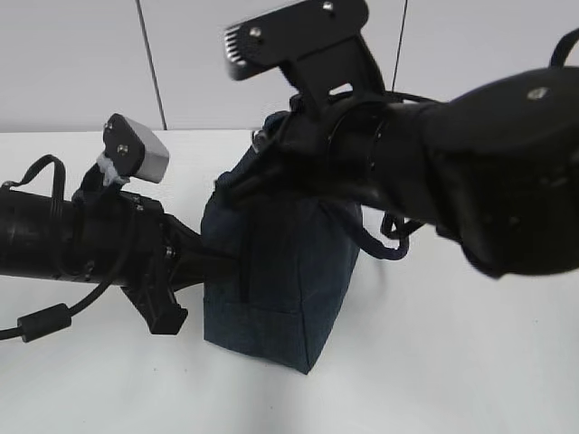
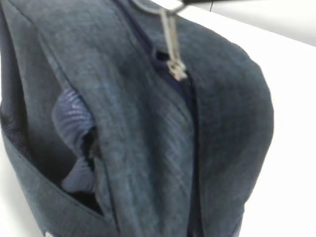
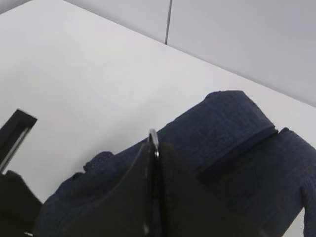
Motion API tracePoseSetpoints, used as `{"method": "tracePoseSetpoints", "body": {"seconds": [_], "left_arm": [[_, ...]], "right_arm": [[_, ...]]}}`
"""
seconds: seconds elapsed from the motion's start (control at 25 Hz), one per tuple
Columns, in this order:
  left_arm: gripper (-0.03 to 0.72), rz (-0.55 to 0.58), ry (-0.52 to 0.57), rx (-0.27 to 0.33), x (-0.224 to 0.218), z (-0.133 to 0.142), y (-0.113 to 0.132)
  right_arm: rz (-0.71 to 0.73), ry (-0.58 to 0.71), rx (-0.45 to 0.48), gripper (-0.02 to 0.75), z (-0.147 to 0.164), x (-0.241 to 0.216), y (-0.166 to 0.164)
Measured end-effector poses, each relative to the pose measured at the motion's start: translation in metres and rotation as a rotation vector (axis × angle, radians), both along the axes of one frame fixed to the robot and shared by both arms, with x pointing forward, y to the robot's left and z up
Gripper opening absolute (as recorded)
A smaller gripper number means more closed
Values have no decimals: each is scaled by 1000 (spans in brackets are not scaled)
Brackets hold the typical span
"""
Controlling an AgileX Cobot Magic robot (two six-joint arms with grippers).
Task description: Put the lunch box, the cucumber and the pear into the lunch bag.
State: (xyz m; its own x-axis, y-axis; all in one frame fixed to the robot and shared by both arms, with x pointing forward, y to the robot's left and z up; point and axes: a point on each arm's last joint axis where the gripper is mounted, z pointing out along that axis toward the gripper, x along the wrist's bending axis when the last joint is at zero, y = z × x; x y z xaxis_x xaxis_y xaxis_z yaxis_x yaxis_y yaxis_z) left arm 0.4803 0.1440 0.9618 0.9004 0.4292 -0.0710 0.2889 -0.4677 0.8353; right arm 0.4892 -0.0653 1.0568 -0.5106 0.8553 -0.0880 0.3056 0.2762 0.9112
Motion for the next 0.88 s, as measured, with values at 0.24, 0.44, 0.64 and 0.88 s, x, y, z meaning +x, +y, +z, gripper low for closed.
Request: {"method": "tracePoseSetpoints", "body": {"seconds": [0.24,0.44,0.64,0.88], "left_arm": [[-6,1,-3,-15,1,3,-1],[-6,-1,-4,-18,2,3,-1],[-6,-26,-6,10,-1,0,0],[-6,-19,27,20,-7,-8,3]], "right_arm": [[-21,69,104,6,4,42,-28],[-9,106,139,6,-2,69,-39],[-108,95,135,6,-6,100,-59],[-117,29,53,6,-3,115,-61]]}}
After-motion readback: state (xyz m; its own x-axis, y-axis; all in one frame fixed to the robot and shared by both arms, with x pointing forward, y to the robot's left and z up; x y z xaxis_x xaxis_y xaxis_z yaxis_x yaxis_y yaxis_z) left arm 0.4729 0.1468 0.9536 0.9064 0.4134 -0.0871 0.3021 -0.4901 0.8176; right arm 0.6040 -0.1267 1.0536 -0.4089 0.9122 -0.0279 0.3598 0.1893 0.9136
